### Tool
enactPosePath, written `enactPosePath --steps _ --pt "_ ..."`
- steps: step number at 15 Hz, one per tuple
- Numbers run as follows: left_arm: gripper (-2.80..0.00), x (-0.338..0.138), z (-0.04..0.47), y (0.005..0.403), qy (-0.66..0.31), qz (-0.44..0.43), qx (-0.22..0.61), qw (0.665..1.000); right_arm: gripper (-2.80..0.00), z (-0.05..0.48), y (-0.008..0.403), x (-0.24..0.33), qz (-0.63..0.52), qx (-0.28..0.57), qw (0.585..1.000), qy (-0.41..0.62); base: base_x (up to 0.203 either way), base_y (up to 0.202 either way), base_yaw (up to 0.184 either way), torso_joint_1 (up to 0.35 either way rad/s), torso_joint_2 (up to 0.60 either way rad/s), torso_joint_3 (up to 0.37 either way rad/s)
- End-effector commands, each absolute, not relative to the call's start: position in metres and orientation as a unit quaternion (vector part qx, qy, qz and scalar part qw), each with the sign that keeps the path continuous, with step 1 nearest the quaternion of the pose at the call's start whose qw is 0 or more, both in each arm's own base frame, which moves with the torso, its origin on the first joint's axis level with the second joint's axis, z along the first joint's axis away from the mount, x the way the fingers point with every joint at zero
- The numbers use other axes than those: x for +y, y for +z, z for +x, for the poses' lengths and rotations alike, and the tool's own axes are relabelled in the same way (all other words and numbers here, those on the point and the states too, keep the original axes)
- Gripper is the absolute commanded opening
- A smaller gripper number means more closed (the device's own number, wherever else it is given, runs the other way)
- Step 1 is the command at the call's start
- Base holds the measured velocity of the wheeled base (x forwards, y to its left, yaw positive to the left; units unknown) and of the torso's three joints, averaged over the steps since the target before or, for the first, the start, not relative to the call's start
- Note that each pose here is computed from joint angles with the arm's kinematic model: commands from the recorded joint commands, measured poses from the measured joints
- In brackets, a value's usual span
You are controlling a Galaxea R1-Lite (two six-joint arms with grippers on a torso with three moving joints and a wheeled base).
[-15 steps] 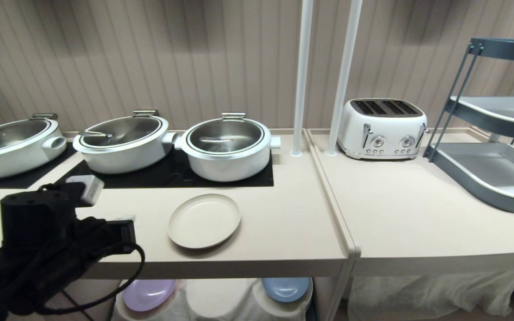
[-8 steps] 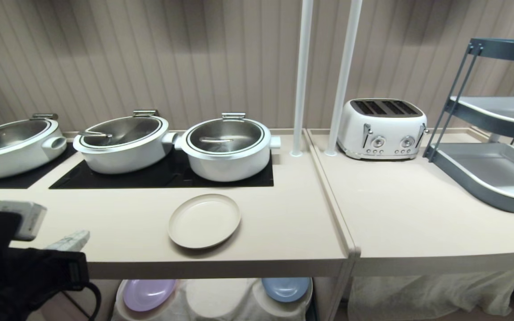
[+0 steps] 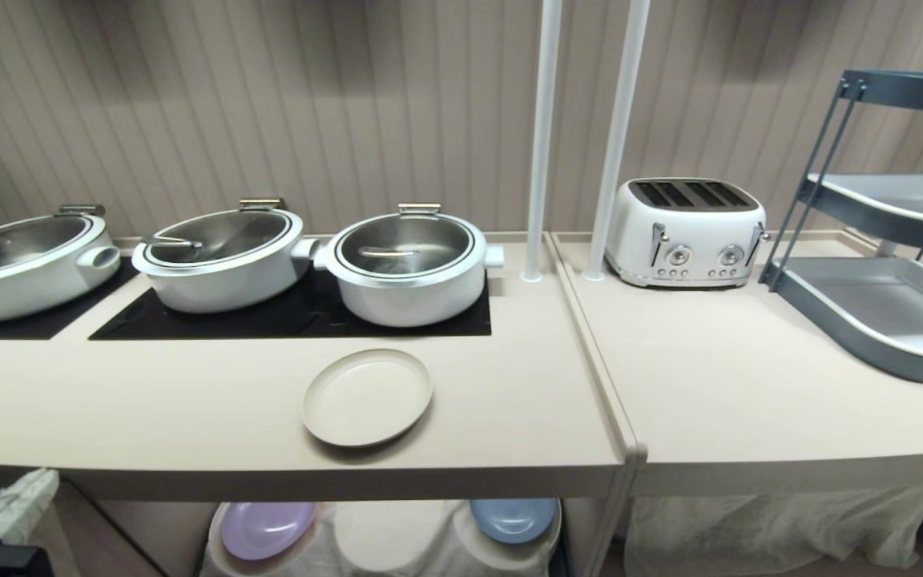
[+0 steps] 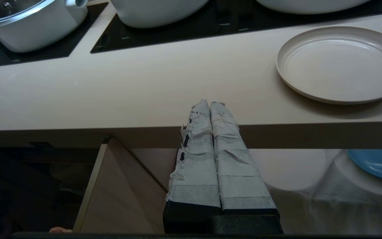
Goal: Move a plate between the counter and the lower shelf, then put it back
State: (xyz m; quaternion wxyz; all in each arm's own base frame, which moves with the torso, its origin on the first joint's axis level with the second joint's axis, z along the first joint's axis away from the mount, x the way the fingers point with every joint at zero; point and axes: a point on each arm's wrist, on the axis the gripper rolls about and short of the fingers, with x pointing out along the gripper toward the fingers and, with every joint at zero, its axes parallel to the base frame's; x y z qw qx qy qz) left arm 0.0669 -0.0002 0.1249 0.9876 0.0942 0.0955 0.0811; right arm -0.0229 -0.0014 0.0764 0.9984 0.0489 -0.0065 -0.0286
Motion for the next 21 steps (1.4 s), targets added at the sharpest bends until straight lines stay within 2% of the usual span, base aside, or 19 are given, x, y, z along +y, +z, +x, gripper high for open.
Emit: enactPosePath --steps 1,6,11,15,21 --pt "-2.8 0.002 0.048 0.127 0.085 0.084 0.053 0.991 -2.8 -0.023 0.076 -0.001 0.049 -0.006 0.998 -0.029 0.0 0.0 0.0 0.0 0.0 0.0" --pt "-2.8 0.002 0.012 0.11 0.036 0.064 0.029 0.997 -2.8 -0.023 0.076 -0.001 0.049 -0.006 0.998 -0.029 0.0 0.0 0.0 0.0 0.0 0.0" --pt "-2.8 -0.001 -0.003 0.096 -0.008 0.038 0.026 0.999 -2.8 -0.023 0.076 -0.001 0.049 -0.006 0.998 -0.029 0.0 0.0 0.0 0.0 0.0 0.0" --pt "-2.8 -0.001 -0.01 0.086 -0.012 0.024 0.037 0.999 -2.8 -0.023 0.076 -0.001 0.049 -0.006 0.998 -0.029 0.0 0.0 0.0 0.0 0.0 0.0" --pt "-2.8 0.0 -0.023 0.076 -0.011 -0.001 -0.001 1.0 -2.8 -0.023 0.076 -0.001 0.049 -0.006 0.998 -0.029 0.0 0.0 0.0 0.0 0.0 0.0"
